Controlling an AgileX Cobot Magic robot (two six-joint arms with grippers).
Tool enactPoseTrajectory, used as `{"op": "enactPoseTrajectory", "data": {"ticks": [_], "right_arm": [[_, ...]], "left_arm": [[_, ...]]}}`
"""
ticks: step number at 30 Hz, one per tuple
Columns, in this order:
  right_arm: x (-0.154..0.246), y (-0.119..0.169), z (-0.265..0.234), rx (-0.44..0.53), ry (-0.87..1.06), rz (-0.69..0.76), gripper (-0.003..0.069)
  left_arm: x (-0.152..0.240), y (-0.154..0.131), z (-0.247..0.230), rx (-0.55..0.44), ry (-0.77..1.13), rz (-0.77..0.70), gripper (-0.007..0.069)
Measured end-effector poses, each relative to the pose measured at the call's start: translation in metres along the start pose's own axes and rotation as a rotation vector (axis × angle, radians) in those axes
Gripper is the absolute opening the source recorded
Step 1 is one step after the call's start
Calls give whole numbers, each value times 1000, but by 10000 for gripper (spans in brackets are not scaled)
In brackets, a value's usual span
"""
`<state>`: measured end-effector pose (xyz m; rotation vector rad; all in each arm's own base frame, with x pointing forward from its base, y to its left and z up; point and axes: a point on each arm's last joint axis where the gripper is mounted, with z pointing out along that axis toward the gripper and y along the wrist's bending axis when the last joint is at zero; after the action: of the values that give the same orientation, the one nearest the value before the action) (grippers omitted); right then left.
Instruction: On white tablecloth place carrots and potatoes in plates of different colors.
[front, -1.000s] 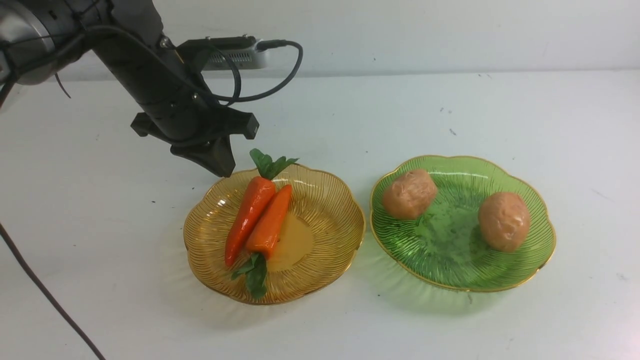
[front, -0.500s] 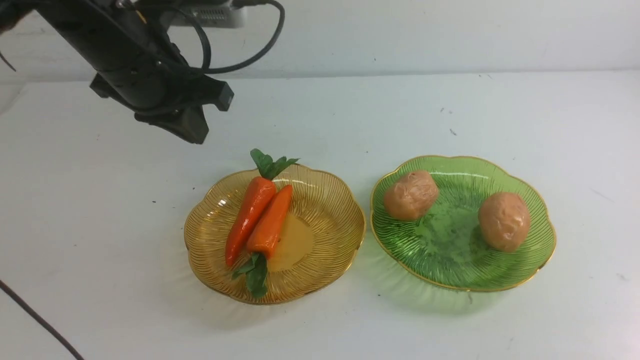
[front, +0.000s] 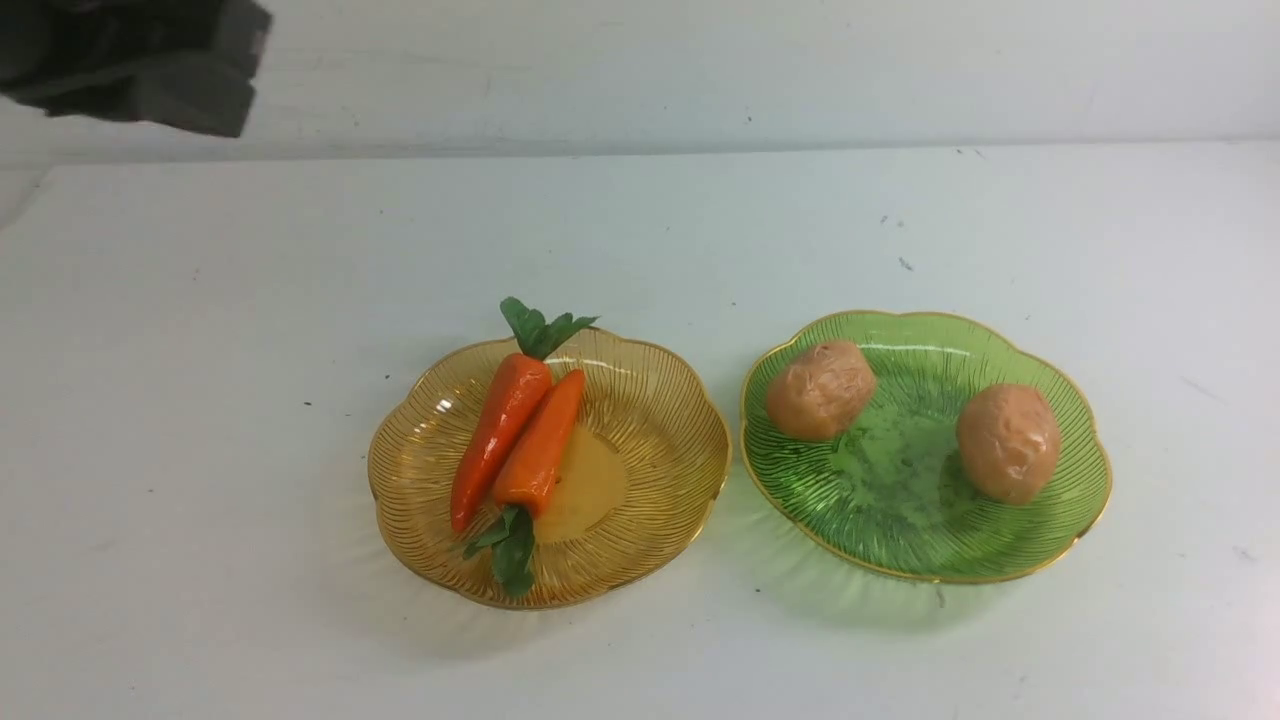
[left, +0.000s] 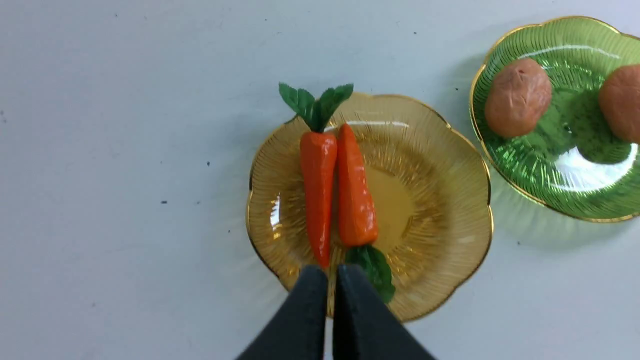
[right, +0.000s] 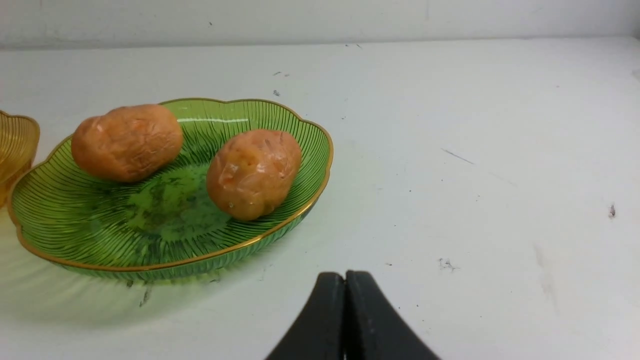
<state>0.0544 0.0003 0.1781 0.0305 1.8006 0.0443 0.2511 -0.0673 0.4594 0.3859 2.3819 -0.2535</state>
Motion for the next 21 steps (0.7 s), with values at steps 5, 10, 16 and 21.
{"op": "enactPoseTrajectory", "data": {"ticks": [5,10,16,21], "right_arm": [[0,0,0,1,-1,1,-15],[0,0,0,1,-2,1,-15],[0,0,0,1,-3,1,-15],[0,0,0,0,-3,3,-15]], "left_arm": [[83,-11,-51,-12,-24,7,11],[177,-17,-51,-14,-86,-20,11],[254,-16,-35,-12,-460,-125,11],[282,-16,-34,-12,-714,-123,11]]}}
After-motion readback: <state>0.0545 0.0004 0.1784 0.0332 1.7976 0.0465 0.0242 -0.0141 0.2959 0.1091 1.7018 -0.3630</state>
